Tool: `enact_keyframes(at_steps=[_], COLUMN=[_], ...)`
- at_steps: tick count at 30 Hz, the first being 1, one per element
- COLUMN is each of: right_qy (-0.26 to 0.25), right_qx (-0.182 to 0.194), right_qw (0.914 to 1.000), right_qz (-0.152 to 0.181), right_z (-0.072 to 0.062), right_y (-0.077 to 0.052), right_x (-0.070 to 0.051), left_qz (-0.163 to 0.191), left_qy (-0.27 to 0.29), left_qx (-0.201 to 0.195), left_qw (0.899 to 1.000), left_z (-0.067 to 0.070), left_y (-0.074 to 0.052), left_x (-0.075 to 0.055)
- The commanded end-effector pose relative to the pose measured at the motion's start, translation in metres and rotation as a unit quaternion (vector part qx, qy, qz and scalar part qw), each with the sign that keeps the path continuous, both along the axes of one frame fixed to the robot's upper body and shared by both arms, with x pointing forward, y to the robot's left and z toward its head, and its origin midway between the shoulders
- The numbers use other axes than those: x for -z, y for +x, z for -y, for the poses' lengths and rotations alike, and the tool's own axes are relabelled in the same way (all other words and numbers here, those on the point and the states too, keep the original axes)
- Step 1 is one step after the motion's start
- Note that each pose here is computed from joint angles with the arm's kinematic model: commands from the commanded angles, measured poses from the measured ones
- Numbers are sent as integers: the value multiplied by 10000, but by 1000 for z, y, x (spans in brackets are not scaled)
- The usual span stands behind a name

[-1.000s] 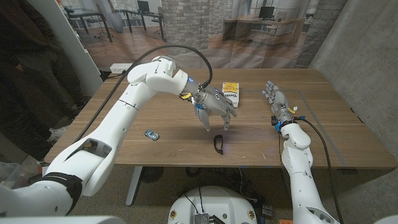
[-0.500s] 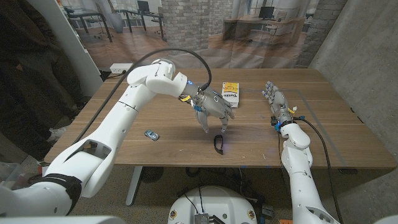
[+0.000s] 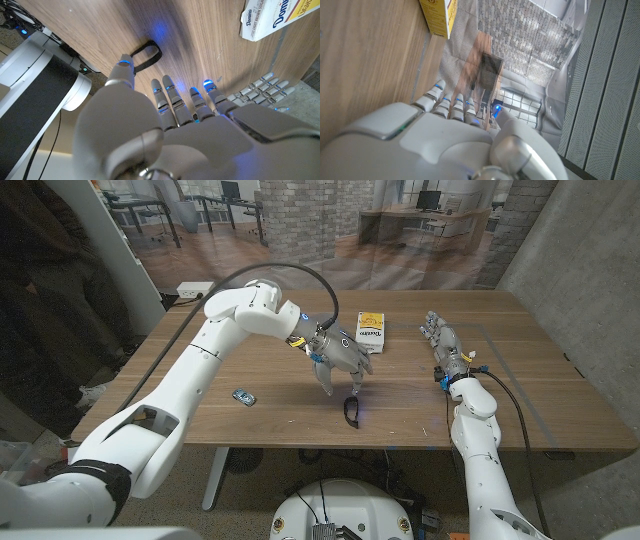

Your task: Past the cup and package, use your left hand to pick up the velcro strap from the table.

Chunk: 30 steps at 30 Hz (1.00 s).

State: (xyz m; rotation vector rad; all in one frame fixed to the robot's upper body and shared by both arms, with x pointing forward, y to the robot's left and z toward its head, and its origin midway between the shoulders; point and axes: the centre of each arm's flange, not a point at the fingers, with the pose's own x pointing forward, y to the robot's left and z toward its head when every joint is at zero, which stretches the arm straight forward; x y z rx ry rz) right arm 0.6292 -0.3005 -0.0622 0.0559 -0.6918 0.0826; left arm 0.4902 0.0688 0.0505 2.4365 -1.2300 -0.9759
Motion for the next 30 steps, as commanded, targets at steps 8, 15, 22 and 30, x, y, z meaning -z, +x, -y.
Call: enact_keyframes(at_steps=[8,15,22,30], right_qy=[8,4,-5,-1], right_qx=[2,9,12,14], right_qw=[10000,10000,10000,10000], right_qz=[-18,-15,-31,-41], right_z=[0,0,-1,-1], right_y=[1,0,-1,-2], right_x=[1,2,2,3], left_qz=[211,342,374,471], left_qy=[106,150,90,-4], left_qx=[47,58,154,195], left_qw=[9997,9993,9991,9987], left_z=[-3,-5,-8,-12], left_y=[5,8,7,8], left_x=[13,20,26,35])
